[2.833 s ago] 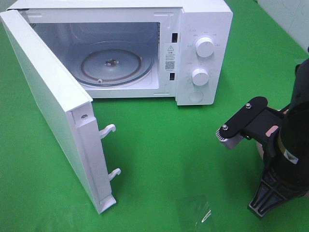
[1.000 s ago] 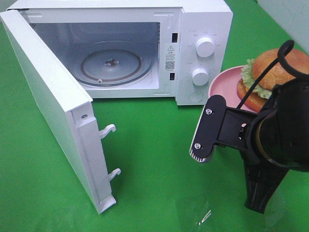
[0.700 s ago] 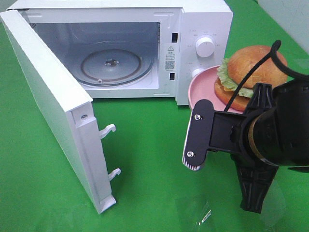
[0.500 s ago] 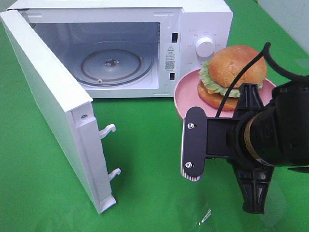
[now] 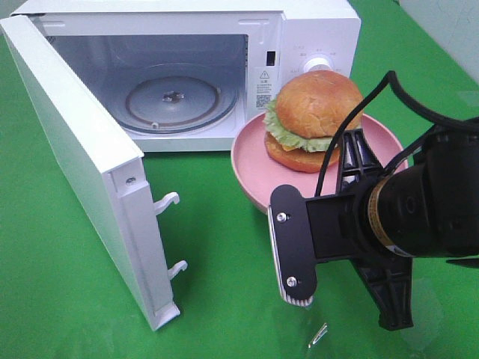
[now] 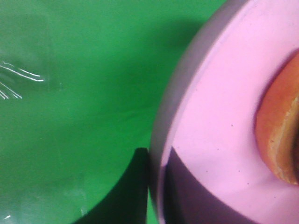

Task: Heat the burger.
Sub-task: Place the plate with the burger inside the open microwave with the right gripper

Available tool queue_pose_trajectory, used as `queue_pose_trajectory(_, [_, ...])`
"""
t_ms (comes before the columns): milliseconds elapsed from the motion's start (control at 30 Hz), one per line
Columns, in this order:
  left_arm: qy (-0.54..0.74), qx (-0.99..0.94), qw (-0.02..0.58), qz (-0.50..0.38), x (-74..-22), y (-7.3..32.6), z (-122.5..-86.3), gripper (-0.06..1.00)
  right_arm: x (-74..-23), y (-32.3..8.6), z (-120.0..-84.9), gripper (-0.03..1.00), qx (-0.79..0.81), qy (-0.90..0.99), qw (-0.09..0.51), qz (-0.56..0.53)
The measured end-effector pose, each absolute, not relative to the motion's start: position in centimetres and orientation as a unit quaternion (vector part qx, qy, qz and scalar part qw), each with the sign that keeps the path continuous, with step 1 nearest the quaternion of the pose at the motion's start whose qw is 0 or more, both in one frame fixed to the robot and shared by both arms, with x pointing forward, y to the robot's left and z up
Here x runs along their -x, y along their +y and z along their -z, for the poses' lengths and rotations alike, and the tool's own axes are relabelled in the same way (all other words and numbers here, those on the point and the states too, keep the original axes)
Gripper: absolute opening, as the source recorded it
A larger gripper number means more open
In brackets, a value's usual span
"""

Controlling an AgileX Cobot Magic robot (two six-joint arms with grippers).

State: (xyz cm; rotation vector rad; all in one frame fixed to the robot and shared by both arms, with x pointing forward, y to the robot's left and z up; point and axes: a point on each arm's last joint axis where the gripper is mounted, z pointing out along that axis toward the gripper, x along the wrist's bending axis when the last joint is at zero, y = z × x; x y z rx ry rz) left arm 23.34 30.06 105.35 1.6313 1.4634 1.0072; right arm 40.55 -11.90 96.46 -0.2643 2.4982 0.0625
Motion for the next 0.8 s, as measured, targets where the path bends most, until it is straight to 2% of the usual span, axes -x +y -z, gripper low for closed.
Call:
queue_pose_trajectory(333, [0.566,-0.632,0.357,-0.390,-23.3,30.1,-105.3,0.99,-41.2,-12.4,-96.4,0.06,0.152,0.941,0.301,-0.012])
queue_pose_trajectory(800, [0.567,-0.632,0.357,-0.390,-23.3,30.1,-105.3,0.99,-41.6,-11.9,-96.2,0.07,0.244,0.924,0.287,-0.064])
